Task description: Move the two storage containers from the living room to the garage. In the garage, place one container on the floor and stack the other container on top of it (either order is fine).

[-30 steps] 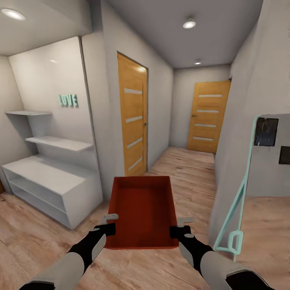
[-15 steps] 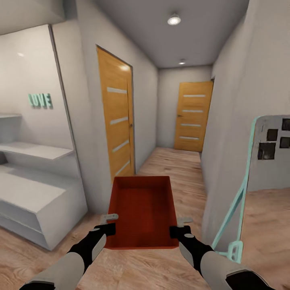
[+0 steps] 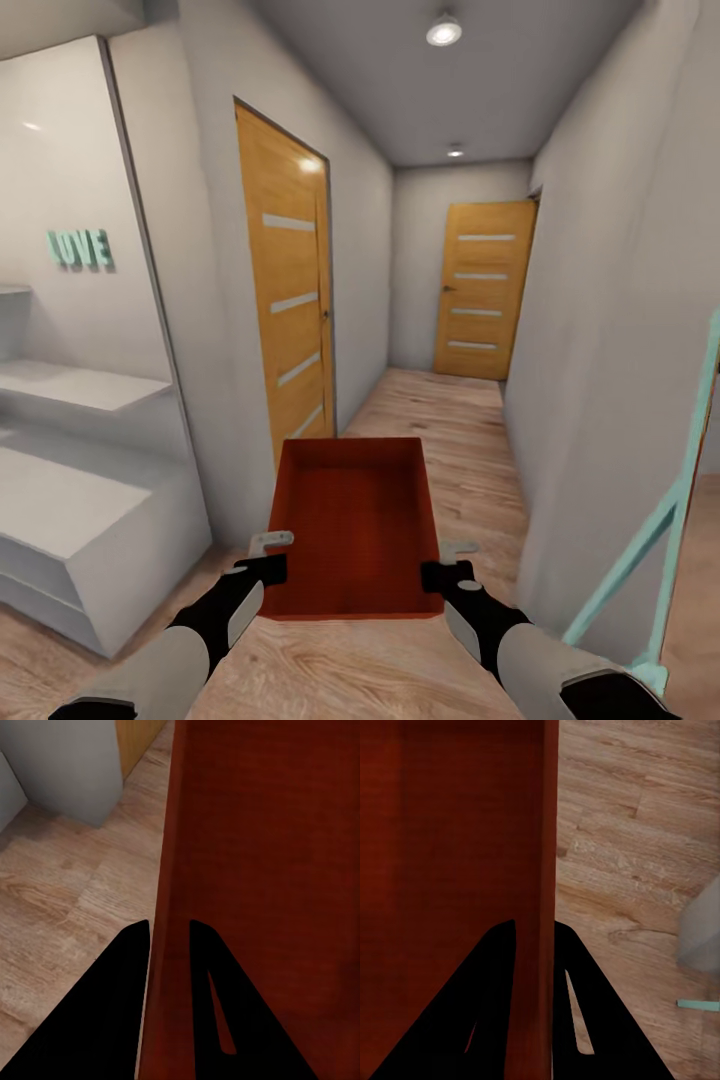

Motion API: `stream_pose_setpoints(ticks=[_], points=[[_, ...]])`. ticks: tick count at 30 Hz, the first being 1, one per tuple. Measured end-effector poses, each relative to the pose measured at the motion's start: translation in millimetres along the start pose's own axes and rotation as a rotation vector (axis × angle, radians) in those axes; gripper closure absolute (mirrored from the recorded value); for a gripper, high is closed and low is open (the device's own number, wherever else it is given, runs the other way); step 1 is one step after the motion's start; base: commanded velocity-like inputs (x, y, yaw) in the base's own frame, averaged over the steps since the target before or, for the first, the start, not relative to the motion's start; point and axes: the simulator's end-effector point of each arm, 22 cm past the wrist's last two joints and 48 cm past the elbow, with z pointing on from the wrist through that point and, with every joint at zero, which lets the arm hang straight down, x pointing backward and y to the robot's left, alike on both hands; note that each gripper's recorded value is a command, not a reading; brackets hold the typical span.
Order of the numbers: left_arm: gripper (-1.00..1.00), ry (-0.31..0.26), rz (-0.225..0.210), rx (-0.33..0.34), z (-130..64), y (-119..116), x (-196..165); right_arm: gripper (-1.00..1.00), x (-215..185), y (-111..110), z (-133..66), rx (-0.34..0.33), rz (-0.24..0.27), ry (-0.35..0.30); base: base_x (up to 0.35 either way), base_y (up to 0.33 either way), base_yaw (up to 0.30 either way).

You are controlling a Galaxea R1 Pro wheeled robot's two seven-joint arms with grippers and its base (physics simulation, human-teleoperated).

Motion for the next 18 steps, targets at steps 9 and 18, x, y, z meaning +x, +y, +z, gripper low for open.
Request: stream_pose_setpoints(ticks=[9,18], points=[[1.00,-0.002,0.000,0.000,0.0,-0.1,-0.6,1.00,-0.5,0.0,0.0,0.000,0.000,-0.002,0.323,0.100,0.000],[1.00,-0.005,0.000,0.001,0.0,-0.4,-1.4,1.00,-1.2,-0.3,0.0,0.001,0.001,-0.005,0.323,0.100,-0.064]])
